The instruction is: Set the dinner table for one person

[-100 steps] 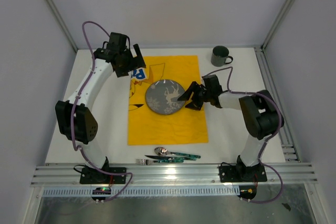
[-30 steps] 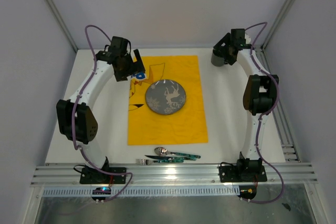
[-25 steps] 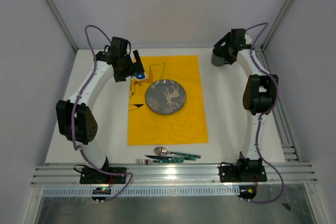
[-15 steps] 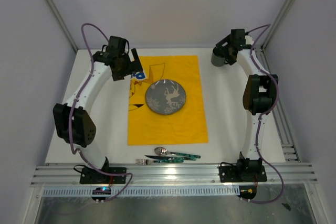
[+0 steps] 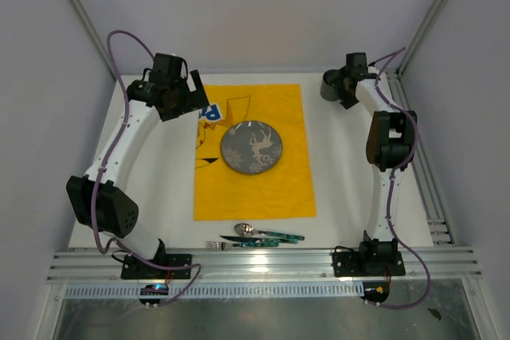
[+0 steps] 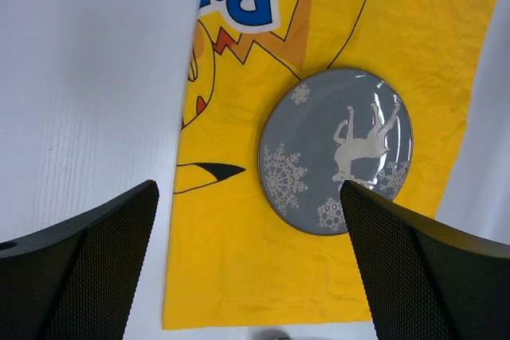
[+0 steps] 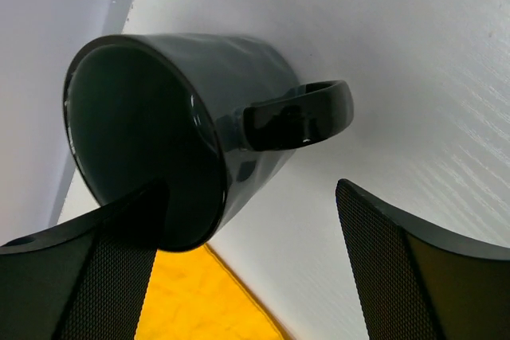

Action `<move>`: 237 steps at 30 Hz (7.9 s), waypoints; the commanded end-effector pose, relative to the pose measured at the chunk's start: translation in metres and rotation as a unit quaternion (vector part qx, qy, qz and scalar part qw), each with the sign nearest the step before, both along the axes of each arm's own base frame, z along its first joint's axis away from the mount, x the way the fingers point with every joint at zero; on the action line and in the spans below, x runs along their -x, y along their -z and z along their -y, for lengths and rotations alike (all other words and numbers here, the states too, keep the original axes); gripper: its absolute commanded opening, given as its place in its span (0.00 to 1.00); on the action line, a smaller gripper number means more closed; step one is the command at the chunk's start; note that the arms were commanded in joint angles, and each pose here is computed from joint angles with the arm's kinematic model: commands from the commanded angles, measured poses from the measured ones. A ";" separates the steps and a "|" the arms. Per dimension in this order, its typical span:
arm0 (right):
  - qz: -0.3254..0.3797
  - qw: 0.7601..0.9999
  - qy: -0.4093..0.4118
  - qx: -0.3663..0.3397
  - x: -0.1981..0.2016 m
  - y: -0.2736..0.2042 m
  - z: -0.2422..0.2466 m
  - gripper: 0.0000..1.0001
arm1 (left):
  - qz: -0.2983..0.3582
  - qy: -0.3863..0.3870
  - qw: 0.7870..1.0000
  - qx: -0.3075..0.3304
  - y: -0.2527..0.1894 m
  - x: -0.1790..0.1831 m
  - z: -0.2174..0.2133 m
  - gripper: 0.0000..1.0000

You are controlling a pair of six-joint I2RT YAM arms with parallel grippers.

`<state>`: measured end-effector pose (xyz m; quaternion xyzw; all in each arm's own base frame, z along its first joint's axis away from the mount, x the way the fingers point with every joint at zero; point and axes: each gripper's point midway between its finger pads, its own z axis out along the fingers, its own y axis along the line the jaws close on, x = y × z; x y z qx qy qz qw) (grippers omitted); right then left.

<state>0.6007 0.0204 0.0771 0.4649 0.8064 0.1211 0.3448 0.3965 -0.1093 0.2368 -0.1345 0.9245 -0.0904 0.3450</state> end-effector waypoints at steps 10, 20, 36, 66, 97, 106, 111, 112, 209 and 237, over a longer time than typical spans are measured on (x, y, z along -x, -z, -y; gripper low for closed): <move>-0.012 1.000 0.000 0.007 0.003 0.014 0.002 0.84 | 0.023 -0.006 1.000 -0.014 -0.018 0.011 -0.010 0.99; -0.009 0.999 -0.035 -0.002 0.000 0.021 -0.008 0.33 | 0.028 -0.013 0.999 -0.023 -0.018 0.013 -0.016 0.99; -0.013 0.997 -0.071 0.032 0.006 0.014 0.009 0.03 | 0.015 -0.013 1.000 0.000 -0.004 0.012 -0.010 0.99; -0.016 0.942 -0.264 0.208 0.099 -0.096 -0.011 0.03 | -0.021 0.011 0.999 0.030 0.039 0.011 0.007 0.99; -0.011 0.618 -0.774 0.137 0.402 -0.088 -0.148 0.03 | -0.028 0.031 0.996 0.079 0.040 0.006 0.027 0.99; -0.091 0.587 -0.786 0.173 0.382 -0.051 -0.136 0.03 | -0.023 0.020 0.996 0.078 0.036 0.012 0.023 0.99; -0.092 0.602 -0.776 0.168 0.359 -0.041 -0.155 0.03 | -0.025 0.013 0.997 0.068 0.037 0.015 0.018 0.99; -0.101 0.604 -0.771 0.173 0.355 -0.034 -0.156 0.03 | -0.025 0.013 0.997 0.066 0.037 0.015 0.017 0.99; -0.090 0.658 -0.673 0.326 0.319 -0.034 -0.167 0.03 | -0.032 0.008 0.998 0.054 0.049 0.032 0.009 0.99; -0.114 0.631 -0.717 0.271 0.345 0.007 -0.166 0.03 | -0.036 0.007 0.998 0.057 0.051 0.022 0.013 0.99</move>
